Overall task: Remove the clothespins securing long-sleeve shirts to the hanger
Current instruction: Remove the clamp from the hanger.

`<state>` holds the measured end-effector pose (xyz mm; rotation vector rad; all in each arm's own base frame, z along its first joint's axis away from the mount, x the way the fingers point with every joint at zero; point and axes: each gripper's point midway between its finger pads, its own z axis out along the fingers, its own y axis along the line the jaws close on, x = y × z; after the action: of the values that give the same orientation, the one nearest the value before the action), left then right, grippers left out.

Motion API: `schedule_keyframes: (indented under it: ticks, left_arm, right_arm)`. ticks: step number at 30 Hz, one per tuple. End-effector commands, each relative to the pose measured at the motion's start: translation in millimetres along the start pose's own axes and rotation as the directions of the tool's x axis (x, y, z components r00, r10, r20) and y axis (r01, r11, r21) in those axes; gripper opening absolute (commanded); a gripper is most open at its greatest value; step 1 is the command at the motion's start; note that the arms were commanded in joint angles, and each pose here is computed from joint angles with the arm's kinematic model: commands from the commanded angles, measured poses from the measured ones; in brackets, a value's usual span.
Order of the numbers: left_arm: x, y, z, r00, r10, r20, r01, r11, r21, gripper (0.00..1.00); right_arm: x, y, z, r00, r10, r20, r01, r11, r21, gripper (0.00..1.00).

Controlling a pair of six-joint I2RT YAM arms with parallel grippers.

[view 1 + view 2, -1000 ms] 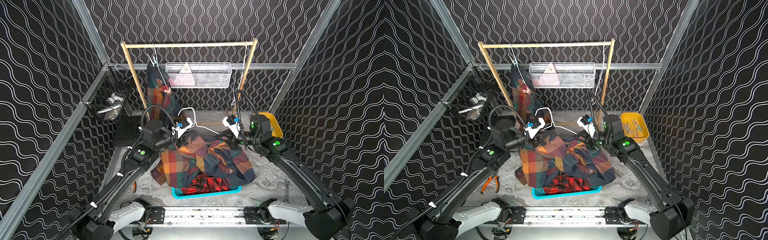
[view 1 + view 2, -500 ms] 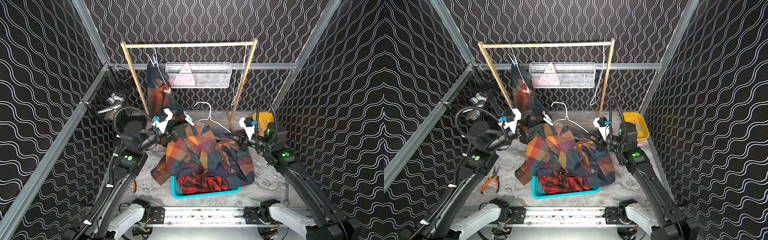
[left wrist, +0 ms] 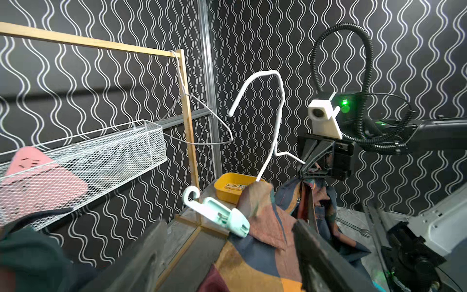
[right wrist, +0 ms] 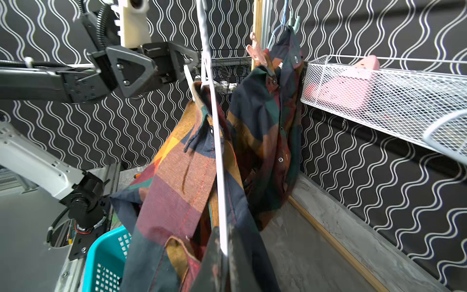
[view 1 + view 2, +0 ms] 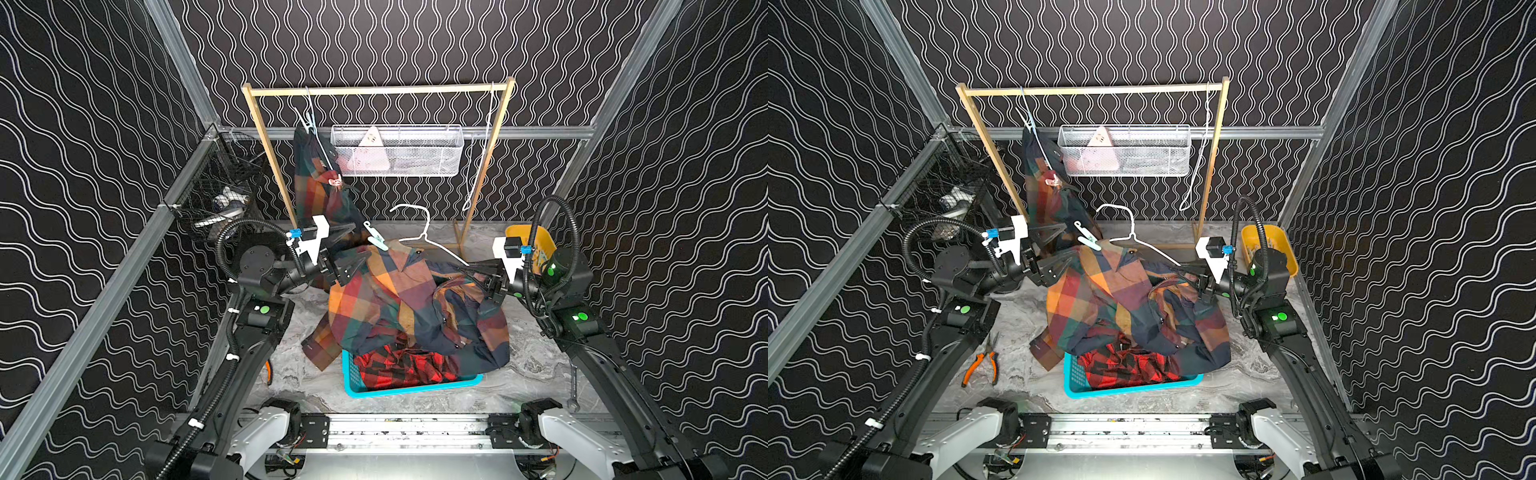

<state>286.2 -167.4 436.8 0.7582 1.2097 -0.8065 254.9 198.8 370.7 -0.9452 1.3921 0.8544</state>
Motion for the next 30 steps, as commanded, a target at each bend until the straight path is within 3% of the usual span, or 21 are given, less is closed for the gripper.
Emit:
schedule_keyframes:
  ticks: [1,12,16,20,24,25,30]
  left_arm:
    - [-10.5,-10.6,1.1,1.000,0.017,0.026,-0.019,0.997,0.070,0.82]
    - [-10.3,-16.2,5.9,0.999,-0.008,0.041,0.001,0.987,0.158,0.80]
    - [-11.0,-17.8,7.6,0.999,-0.016,0.042,0.008,0.982,0.187,0.73]
    - [-9.6,-22.2,9.2,0.999,-0.023,0.035,0.014,0.974,0.226,0.48]
    - [-10.2,-23.9,10.2,0.999,-0.020,0.029,0.012,0.971,0.238,0.05]
    - [-10.1,-23.8,10.4,1.000,-0.021,0.023,0.015,0.971,0.238,0.00]
    - [-14.4,-25.8,9.9,1.000,-0.011,0.019,0.007,0.972,0.237,0.00]
  right_arm:
    - [-16.3,9.9,-2.0,0.997,-0.061,0.047,0.063,0.997,-0.046,0.00]
    - [-13.1,23.7,8.1,0.998,-0.057,0.011,0.058,0.989,-0.138,0.00]
    - [-12.6,24.2,10.2,0.999,-0.050,0.007,0.050,0.988,-0.143,0.00]
    - [-13.1,23.6,11.4,0.999,-0.045,0.011,0.046,0.988,-0.148,0.00]
    - [-12.6,21.6,12.7,0.999,-0.033,0.007,0.034,0.989,-0.146,0.00]
    - [-12.0,21.1,13.2,0.999,-0.032,0.005,0.032,0.989,-0.146,0.00]
    - [-9.4,13.9,16.0,1.000,0.004,-0.007,-0.004,0.993,-0.118,0.00]
